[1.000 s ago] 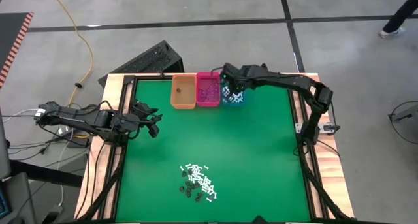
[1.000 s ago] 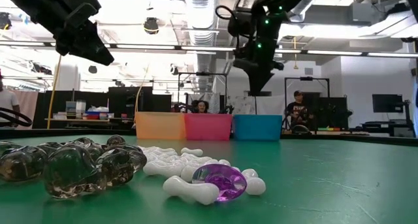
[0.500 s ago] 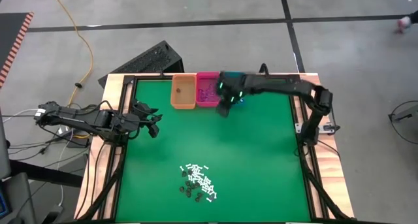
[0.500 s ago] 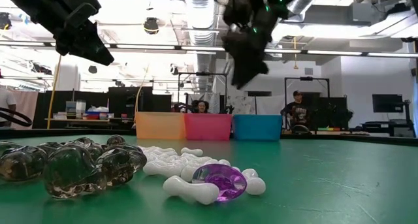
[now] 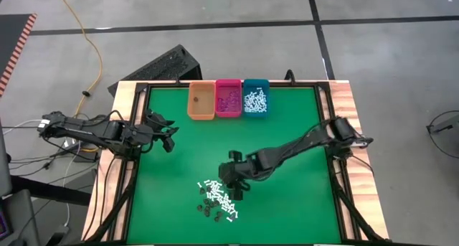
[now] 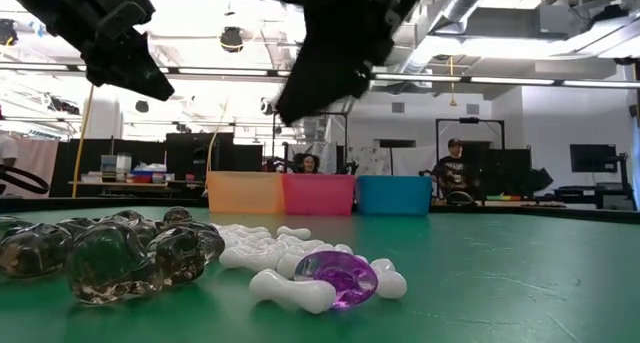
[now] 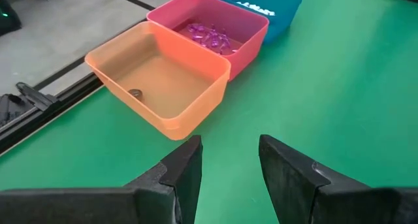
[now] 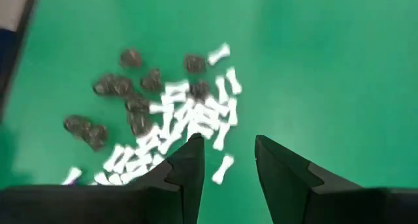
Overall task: Sort Halloween decoration
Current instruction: Put the white bone toy into the blue bin
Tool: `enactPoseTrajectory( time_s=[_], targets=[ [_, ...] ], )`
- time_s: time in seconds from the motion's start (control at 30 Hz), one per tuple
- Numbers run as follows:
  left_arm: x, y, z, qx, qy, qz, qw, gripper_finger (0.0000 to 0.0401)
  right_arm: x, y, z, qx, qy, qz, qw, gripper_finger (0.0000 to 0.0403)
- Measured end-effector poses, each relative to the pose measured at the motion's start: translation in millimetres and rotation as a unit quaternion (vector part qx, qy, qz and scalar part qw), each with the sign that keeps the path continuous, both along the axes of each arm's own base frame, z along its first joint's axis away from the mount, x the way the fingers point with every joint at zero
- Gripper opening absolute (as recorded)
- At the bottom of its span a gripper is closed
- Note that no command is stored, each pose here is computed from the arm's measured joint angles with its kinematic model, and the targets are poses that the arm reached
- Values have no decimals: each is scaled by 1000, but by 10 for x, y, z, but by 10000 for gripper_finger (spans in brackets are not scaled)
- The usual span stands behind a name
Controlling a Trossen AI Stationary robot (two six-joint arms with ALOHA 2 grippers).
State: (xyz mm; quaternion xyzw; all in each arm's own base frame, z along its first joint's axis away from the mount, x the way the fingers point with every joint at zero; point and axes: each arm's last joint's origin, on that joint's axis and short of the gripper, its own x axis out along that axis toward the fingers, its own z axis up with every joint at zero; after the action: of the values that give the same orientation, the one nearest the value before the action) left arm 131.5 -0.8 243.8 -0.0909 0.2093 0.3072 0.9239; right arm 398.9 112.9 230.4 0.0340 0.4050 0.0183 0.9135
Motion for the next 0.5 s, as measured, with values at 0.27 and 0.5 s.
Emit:
enactPoseTrajectory(
  time_s=[0.27, 0.5],
  targets=[
    [18, -7, -21, -7, 8, -7, 1000, 144, 190, 116, -403, 3, 83, -30, 996, 164],
    [53, -15, -65, -15, 25, -6, 1000, 144, 260, 88, -629, 11, 142, -35, 989, 164]
  ],
)
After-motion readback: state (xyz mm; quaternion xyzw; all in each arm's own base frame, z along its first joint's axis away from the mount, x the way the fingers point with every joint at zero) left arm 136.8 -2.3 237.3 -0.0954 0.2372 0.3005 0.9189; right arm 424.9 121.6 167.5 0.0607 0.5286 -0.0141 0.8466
